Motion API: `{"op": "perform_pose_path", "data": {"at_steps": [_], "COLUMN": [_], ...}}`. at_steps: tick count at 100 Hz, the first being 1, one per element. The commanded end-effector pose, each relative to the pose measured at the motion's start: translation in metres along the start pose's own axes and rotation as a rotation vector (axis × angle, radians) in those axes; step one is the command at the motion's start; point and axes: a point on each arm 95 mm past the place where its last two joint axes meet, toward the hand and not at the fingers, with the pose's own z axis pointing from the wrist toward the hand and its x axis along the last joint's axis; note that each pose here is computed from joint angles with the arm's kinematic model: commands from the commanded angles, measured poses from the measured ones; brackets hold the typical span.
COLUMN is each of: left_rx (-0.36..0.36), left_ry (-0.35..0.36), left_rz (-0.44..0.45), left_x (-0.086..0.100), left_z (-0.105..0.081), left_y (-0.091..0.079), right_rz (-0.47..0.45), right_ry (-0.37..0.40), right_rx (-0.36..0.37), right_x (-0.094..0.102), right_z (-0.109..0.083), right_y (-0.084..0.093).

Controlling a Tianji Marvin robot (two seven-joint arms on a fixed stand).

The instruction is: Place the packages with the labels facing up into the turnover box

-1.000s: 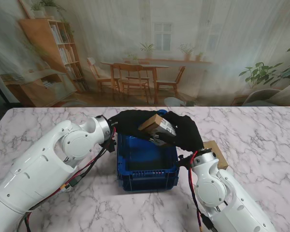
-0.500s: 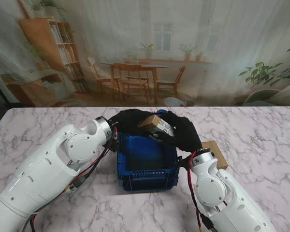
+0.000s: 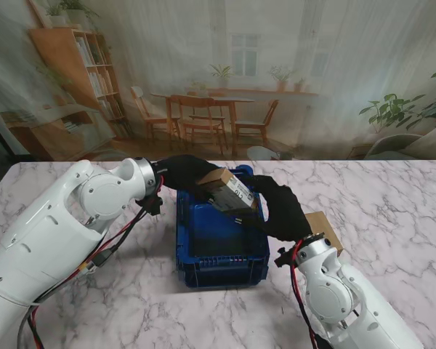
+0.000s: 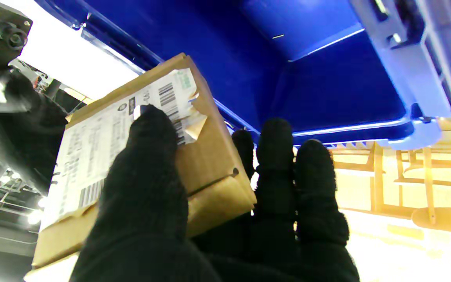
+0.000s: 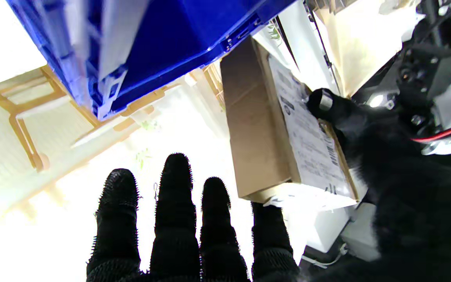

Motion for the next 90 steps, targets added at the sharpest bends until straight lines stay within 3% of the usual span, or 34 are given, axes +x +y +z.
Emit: {"op": "perform_pose_path", "data": {"at_steps": [1,17,33,66,90], "left_rx": [-0.009,-0.041,-0.062,-0.087,-0.095], "left_ry": [-0.001,0.004,0.011,0.013,0.024], "left_rz": [0.008,0.009,0.007,-0.006,-0.007], "left_x": [0.0,0.002,0.003,0.002,0.003], "left_z": [-0.001,0.001,0.005,0.011,0.012], "left_y": [-0.007,-0.012,-0.01,-0.007,-0.007], "right_rz": [-0.055,-0.297,-0.401,-0.498,-0.528], "right_ry": [0.047,0.196,0.273,0.381,0.431], "right_rx": [0.007,0.019,-0.014,-0.069,-0.062], "right_x": [-0.006,-0.014,-0.016,-0.01,-0.004], "right_z": [-0.008,-0.018,-0.016,-0.002,0.008], "right_y": [0.004,0.016,0.022,0.03,0.034]}}
